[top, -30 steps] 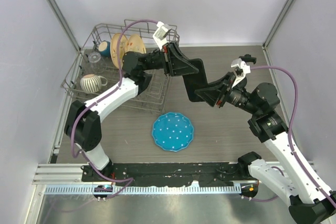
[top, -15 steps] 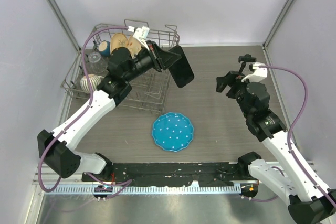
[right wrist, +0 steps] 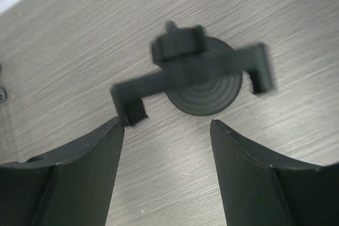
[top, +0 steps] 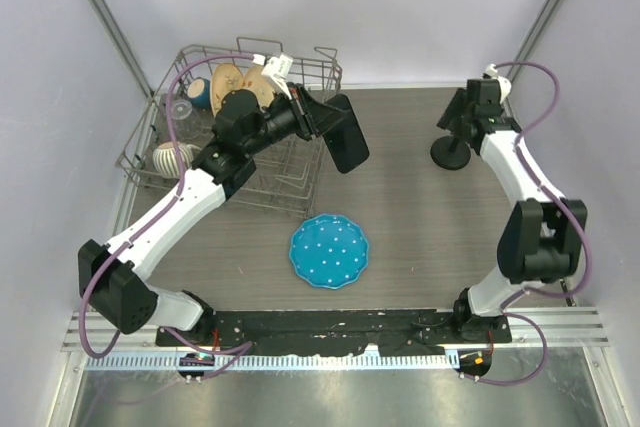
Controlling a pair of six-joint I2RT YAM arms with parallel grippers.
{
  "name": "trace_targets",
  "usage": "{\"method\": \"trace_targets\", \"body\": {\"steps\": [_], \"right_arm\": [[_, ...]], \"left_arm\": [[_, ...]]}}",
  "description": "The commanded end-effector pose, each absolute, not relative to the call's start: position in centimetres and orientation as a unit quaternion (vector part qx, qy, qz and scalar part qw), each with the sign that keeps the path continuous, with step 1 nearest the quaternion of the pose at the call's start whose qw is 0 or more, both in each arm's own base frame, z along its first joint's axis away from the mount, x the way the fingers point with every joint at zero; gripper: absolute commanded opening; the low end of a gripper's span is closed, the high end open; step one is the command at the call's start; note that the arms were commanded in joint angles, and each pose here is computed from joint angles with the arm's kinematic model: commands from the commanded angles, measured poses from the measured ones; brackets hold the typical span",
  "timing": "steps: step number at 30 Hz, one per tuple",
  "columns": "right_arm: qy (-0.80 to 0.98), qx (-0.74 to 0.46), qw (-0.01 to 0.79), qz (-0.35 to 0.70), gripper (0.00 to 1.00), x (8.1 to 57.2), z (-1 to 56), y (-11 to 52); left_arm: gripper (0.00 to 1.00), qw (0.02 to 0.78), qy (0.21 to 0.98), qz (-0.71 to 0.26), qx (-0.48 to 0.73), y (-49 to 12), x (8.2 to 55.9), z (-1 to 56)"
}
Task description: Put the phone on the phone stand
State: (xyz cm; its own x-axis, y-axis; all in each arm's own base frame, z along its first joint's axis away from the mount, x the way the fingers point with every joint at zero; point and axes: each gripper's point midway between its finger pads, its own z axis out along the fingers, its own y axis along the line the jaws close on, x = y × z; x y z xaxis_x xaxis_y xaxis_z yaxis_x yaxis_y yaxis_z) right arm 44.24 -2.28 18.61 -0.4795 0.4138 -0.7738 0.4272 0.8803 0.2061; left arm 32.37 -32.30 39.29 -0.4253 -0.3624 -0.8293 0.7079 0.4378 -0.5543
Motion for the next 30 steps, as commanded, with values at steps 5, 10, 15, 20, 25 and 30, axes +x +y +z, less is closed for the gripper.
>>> {"method": "trace_targets", "body": {"steps": [5,10,15,20,25,30], "right_arm": [[0.869,0.209,0.446,-0.045,0.70,46.1,20.8,-2.3],[0.856,0.220,0.465,-0.059,0.63,46.6,22.1,-3.1],[0.858,0.205,0.466,-0.073,0.50,47.7,22.4,-2.7],[0.858,0.181,0.466,-0.117,0.35,48.4,22.6,-2.3],[0.863,0.157,0.452,-0.160,0.01,48.1,21.9,-1.8],[0.871,0.103,0.448,-0.172,0.01,46.2,21.3,3.8]], "left_arm": [[0.00,0.535,0.610,-0.564,0.153,-32.9,31.0,43.4],[0.00,0.535,0.610,-0.564,0.155,-33.0,31.1,43.4],[0.00,0.530,0.611,-0.566,0.158,-33.2,31.1,43.3],[0.00,0.530,0.610,-0.567,0.160,-33.2,30.9,43.4],[0.00,0.529,0.610,-0.567,0.161,-33.2,31.0,43.4],[0.00,0.525,0.608,-0.573,0.163,-33.4,30.8,43.6]]}}
